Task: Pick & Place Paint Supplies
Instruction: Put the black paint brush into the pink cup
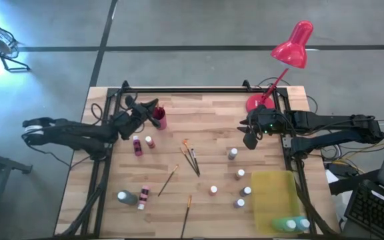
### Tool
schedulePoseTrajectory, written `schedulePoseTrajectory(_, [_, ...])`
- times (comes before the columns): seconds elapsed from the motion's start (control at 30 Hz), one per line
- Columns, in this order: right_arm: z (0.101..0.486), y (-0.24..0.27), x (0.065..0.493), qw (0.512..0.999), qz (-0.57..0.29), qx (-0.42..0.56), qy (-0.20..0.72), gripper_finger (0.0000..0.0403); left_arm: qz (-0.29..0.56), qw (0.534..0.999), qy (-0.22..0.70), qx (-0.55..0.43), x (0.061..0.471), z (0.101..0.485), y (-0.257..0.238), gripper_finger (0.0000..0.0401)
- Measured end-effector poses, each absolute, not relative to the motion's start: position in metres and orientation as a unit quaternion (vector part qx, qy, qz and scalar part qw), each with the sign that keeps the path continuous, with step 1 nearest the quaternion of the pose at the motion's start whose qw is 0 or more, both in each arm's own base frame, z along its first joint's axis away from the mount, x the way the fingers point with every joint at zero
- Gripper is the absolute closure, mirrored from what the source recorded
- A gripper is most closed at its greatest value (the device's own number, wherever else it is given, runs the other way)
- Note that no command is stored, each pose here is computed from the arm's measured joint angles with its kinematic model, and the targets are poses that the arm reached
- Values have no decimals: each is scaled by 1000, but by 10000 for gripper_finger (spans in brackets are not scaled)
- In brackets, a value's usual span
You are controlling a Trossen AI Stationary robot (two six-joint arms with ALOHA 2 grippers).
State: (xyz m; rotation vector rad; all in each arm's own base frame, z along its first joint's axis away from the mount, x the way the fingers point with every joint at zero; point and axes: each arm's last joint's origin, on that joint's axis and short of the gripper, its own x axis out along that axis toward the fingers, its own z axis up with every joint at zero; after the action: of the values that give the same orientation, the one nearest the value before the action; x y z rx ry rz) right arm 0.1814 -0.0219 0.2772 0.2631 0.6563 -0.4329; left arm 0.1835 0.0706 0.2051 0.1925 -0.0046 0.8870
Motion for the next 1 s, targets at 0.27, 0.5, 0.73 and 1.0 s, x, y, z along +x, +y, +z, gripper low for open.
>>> schedulePoseTrajectory(0.27, [277,-22,181,915,-210,126,319,299,426,900,20,93,188,197,72,401])
schedulePoseTrajectory(0.5, [277,-22,181,915,-210,126,319,316,425,899,32,95,189,193,72,401])
schedulePoseTrajectory(0.73, [277,-22,181,915,-210,126,320,326,424,899,45,97,189,191,72,388])
schedulePoseTrajectory(1.0, [277,-22,181,915,-210,127,319,325,424,900,25,103,189,200,72,363])
